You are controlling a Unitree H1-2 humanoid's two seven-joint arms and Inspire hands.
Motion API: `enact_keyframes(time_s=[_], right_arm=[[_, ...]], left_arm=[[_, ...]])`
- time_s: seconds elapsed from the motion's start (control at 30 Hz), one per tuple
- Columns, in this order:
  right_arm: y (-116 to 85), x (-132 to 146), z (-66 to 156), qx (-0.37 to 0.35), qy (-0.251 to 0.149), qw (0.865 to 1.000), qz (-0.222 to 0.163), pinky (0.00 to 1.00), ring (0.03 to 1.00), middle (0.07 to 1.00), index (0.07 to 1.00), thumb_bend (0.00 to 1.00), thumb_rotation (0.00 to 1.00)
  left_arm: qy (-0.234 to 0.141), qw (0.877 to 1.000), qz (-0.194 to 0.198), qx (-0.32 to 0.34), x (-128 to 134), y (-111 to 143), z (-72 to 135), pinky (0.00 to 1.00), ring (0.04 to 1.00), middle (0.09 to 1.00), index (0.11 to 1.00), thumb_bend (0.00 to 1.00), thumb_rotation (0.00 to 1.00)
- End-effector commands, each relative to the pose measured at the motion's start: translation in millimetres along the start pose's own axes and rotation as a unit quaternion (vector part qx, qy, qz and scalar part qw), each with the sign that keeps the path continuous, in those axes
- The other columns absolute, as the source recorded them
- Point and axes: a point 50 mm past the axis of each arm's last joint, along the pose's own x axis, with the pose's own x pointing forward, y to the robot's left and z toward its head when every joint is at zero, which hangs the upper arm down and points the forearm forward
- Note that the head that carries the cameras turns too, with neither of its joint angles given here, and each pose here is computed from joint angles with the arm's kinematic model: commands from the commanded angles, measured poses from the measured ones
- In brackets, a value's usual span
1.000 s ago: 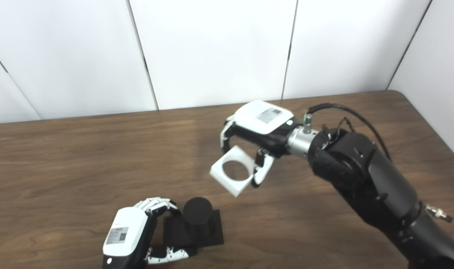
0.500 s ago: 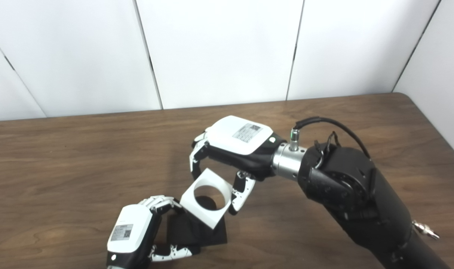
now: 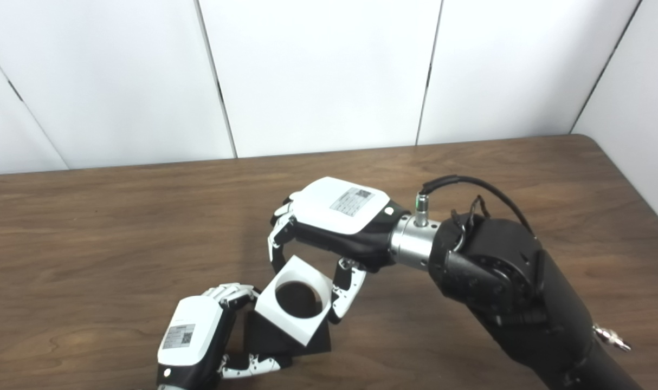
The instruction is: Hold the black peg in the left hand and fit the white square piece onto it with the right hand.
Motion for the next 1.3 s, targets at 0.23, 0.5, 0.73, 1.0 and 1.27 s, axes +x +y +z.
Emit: enact_keyframes(time_s=[0.23, 0.5, 0.73, 1.0, 1.27], right_arm=[[-2.4, 4.6, -0.2, -0.003, -0.004, 1.000, -0.022, 0.92, 0.854, 0.710, 0.481, 0.52, 0.13], [5.6, 8.6, -2.9, -0.011, -0.001, 1.000, -0.027, 0.92, 0.855, 0.712, 0.482, 0.52, 0.13], [8.4, 11.6, -5.8, -0.017, 0.003, 1.000, -0.026, 0.92, 0.856, 0.716, 0.482, 0.52, 0.13], [8.0, 12.7, -8.5, -0.020, 0.007, 1.000, -0.019, 0.93, 0.863, 0.717, 0.481, 0.52, 0.13], [6.2, 13.6, -13.4, -0.023, 0.016, 0.999, -0.018, 0.93, 0.863, 0.716, 0.482, 0.52, 0.13]], left_arm=[[0.020, 0.999, -0.050, 0.008, -5.1, -11.8, -1.0, 0.74, 0.770, 0.725, 0.490, 0.51, 0.05], [0.021, 0.999, -0.049, 0.007, -4.1, -11.8, 0.7, 0.73, 0.770, 0.725, 0.490, 0.51, 0.05], [0.019, 0.999, -0.048, 0.007, -4.0, -11.4, 1.6, 0.73, 0.769, 0.724, 0.490, 0.51, 0.05], [0.019, 0.999, -0.049, 0.008, -4.7, -11.1, 1.9, 0.73, 0.768, 0.725, 0.490, 0.51, 0.05], [0.017, 0.999, -0.048, 0.006, -4.9, -11.5, 1.7, 0.73, 0.769, 0.724, 0.490, 0.51, 0.05]])
